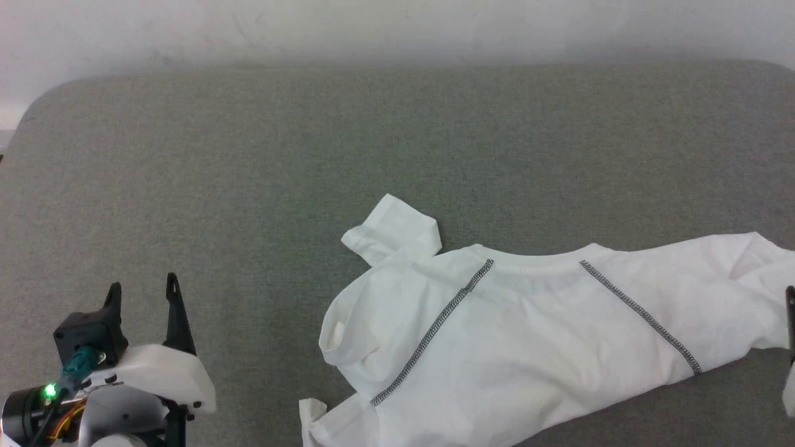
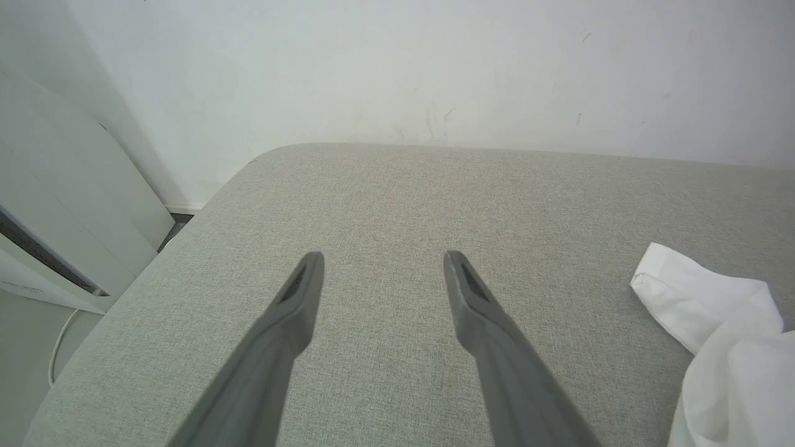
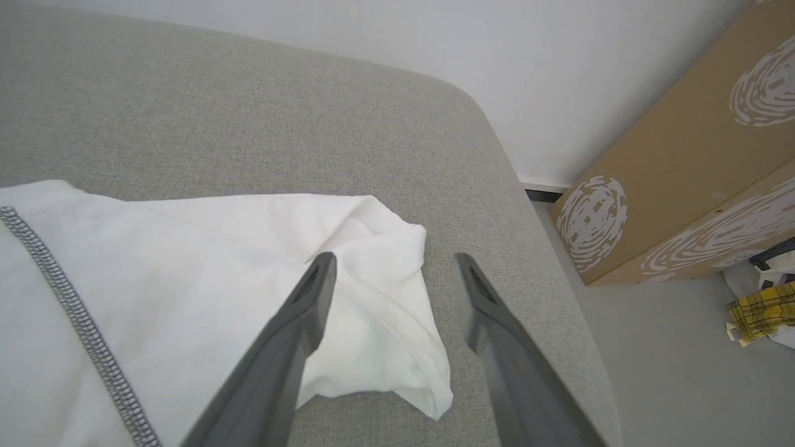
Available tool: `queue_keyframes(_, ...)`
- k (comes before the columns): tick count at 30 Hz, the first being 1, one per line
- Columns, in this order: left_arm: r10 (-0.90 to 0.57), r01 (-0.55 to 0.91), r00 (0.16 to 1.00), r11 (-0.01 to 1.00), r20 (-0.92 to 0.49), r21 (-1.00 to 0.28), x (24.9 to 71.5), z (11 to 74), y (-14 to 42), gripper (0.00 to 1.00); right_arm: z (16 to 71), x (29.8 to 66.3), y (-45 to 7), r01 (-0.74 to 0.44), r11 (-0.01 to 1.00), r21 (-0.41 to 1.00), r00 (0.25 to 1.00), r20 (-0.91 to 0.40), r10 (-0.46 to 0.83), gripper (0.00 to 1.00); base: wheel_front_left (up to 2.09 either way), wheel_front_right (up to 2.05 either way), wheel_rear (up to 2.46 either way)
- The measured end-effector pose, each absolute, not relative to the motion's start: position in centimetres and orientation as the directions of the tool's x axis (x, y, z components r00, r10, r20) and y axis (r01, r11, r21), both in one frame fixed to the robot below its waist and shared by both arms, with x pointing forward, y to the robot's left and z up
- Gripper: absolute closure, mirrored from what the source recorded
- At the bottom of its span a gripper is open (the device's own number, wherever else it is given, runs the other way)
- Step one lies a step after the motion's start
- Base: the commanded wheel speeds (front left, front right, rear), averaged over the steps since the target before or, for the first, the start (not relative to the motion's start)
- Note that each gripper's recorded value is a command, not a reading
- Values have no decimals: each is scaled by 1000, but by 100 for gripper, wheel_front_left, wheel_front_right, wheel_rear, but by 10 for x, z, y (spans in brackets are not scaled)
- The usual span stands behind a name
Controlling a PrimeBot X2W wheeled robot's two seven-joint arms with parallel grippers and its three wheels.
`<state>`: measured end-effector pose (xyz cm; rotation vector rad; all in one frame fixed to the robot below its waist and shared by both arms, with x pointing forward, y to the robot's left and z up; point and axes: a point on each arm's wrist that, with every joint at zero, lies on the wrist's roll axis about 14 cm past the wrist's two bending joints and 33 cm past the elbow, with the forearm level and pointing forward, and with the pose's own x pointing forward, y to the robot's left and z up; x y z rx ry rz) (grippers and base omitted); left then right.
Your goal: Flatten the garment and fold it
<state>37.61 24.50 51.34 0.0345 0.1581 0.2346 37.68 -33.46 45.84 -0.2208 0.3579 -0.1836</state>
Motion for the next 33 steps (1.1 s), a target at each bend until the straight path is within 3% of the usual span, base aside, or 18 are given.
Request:
queue_keyframes(12, 174, -168, 961, 985, -217, 44, 364, 510, 228, 0, 519, 365, -243, -19, 988, -154, 996, -94, 4, 0, 0, 0, 0)
queue_keyframes(19, -19, 22, 953, 1000, -301, 5, 381, 505, 175, 0, 538, 361, -212, -82, 990, -112, 995, -65, 75, 0, 0, 0, 0)
queue_keyframes(26, -245, 264, 881, 964, -405, -9, 428, 502, 104, 0, 543, 369, -194, -131, 986, -103, 990, -68, 125, 0, 0, 0, 0)
queue_keyframes(33, -330, 393, 772, 920, -544, 0, 466, 480, 57, 0, 543, 376, -192, -132, 987, -96, 990, -67, 126, 0, 0, 0, 0)
